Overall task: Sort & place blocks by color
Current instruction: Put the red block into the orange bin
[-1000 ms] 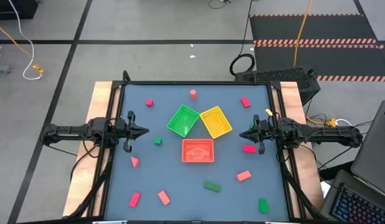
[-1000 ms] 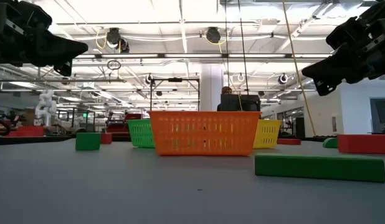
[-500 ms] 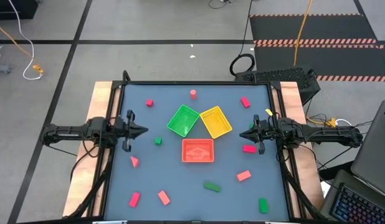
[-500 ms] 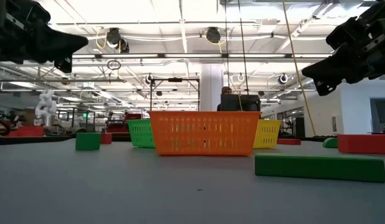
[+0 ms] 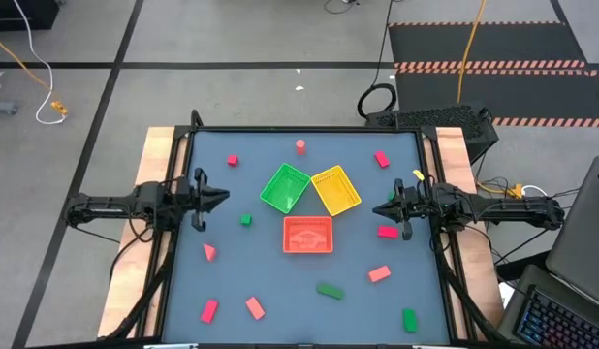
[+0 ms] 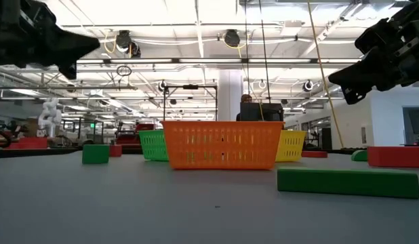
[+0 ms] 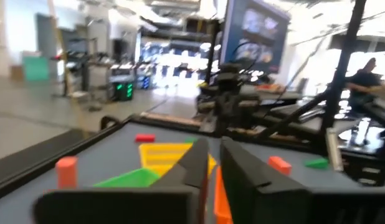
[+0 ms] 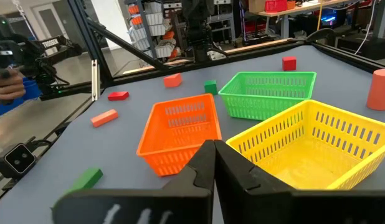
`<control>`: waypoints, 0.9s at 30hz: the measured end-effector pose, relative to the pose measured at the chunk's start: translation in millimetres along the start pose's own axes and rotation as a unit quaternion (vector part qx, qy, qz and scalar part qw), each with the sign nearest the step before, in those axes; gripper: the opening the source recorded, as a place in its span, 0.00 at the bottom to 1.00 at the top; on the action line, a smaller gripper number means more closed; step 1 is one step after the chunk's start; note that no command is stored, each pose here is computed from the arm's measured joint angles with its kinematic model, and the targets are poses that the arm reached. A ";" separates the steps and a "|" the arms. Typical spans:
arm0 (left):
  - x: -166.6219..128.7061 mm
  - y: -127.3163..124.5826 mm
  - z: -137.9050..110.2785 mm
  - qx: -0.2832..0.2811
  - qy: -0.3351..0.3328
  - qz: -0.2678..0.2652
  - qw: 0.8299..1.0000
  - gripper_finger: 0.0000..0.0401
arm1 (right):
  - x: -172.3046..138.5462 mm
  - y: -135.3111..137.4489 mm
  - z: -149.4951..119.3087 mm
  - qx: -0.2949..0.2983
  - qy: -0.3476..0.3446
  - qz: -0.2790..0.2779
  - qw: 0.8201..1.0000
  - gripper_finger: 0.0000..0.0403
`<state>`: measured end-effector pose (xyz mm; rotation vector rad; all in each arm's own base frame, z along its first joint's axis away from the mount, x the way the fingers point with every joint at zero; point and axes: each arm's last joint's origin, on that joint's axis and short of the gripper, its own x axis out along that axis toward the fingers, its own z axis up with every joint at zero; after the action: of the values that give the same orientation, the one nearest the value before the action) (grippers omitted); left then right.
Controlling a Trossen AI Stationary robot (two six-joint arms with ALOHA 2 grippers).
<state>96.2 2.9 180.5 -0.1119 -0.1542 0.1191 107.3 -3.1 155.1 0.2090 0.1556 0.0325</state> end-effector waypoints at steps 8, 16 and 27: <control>-0.2 3.0 -4.1 -0.044 0.015 0.047 0.998 0.47 | 0.0 0.0 0.1 0.000 0.000 0.000 1.000 0.00; 3.3 2.1 19.1 -0.034 0.060 0.090 0.994 0.59 | 0.0 0.0 0.0 0.000 0.000 0.000 1.000 0.00; 42.7 3.4 64.1 0.005 0.295 0.274 0.915 0.56 | 0.0 0.1 0.4 0.000 -0.002 0.000 1.000 0.00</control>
<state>127.4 18.2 249.3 -0.1743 0.4912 0.6394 107.3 -3.1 155.4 0.2090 0.1520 0.0329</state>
